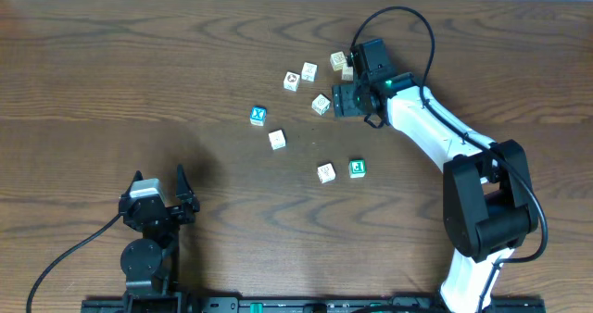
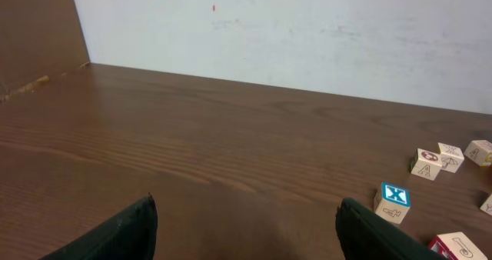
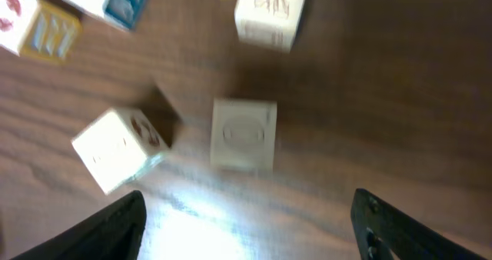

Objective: Lift 3 blocks
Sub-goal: 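Grasp the white block with red M top using the right gripper, then carry the M block and set it beside the green block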

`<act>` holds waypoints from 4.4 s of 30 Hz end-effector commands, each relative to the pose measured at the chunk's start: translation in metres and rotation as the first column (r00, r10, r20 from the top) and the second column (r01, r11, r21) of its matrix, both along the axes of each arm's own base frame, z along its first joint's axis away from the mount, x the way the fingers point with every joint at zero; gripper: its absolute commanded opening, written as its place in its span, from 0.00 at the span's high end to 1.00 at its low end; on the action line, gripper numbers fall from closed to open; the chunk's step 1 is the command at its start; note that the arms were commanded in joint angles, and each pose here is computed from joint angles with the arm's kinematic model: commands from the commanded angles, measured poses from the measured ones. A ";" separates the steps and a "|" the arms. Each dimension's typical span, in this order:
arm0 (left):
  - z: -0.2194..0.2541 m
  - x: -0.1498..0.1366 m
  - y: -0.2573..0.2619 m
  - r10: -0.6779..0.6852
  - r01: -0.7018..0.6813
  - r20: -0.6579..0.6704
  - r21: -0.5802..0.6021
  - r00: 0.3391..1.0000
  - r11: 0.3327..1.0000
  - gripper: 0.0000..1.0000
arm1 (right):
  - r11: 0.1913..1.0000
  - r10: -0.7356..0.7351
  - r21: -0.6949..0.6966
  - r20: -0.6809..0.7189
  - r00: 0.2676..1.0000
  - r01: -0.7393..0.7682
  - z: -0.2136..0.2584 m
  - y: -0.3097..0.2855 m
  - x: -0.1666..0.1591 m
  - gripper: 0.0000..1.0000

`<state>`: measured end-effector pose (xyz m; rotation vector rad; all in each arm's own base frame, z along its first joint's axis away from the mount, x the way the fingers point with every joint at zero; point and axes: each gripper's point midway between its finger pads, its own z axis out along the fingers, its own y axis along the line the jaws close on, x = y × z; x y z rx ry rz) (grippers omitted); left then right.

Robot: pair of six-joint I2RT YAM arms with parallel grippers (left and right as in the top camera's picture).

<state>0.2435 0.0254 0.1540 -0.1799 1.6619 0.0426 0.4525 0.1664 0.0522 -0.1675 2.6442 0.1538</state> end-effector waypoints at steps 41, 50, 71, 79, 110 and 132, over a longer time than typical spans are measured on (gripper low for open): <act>-0.019 -0.001 0.002 0.013 -0.013 -0.061 -0.001 0.998 1.000 0.25 | 0.998 -0.055 -0.002 0.000 0.999 0.055 -0.032 0.000 0.016 0.74; -0.019 -0.001 0.002 0.013 -0.013 -0.061 -0.001 0.998 1.000 0.25 | 0.998 -0.056 0.005 0.018 0.998 0.055 0.033 -0.008 -0.006 0.73; -0.019 -0.001 0.002 0.012 -0.012 -0.061 -0.001 0.998 1.000 0.25 | 0.972 -0.163 -0.216 -0.361 0.918 0.088 0.008 -0.063 -0.129 0.79; -0.019 -0.001 0.002 0.013 -0.013 -0.061 -0.001 0.998 1.000 0.25 | 0.978 -0.181 -0.174 -0.438 0.881 0.114 -0.045 -0.063 -0.165 0.78; -0.019 -0.001 0.002 0.013 -0.013 -0.061 -0.001 0.998 1.000 0.25 | 0.996 -0.077 -0.077 -0.389 0.918 0.051 -0.057 -0.029 -0.162 0.67; -0.019 -0.001 0.002 0.013 -0.013 -0.061 -0.001 0.998 1.000 0.25 | 0.992 -0.091 -0.116 -0.348 0.933 0.054 -0.057 -0.035 -0.154 0.48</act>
